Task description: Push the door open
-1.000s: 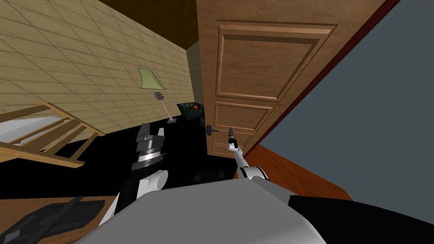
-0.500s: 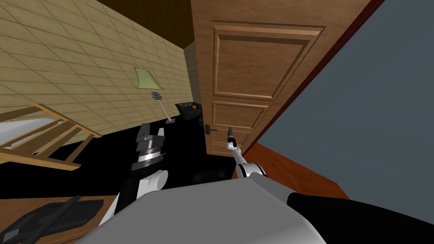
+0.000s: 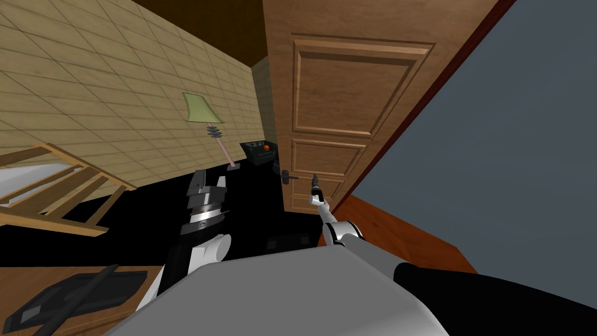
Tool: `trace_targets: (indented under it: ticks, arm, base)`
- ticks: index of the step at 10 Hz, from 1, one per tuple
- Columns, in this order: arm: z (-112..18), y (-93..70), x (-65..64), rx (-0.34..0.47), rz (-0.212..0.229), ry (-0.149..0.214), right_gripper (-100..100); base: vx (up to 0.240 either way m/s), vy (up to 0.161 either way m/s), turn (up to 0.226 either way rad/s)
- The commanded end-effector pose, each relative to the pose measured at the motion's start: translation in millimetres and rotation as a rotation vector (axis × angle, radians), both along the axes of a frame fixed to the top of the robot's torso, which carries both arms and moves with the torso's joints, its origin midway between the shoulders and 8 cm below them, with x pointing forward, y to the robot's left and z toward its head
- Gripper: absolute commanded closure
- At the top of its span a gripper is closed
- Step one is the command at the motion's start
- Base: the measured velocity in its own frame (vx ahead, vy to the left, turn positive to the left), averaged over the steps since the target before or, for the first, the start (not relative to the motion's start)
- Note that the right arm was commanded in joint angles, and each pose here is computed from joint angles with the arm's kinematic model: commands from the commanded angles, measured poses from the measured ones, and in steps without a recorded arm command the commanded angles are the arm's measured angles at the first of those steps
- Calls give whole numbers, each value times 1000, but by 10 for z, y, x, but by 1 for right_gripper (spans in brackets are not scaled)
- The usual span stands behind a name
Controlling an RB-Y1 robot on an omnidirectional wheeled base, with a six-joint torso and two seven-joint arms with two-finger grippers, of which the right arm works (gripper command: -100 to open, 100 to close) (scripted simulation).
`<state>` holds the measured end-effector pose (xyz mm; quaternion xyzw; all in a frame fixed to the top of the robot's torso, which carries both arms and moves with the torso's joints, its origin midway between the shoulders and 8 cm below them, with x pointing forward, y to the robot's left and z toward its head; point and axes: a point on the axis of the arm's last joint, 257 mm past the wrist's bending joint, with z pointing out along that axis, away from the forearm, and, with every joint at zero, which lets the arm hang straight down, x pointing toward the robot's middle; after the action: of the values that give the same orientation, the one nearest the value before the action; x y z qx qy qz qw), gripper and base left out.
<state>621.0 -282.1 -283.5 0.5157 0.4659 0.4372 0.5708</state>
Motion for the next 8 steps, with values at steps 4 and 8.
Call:
trace_targets:
  ticks: [4,8]
  arm:
    - [-29,239,63,21,12,4,-100]
    - [-45,418,89,37,23,8,-100]
  base:
    - [-53,43,-24]
    - [-70,88,-19]
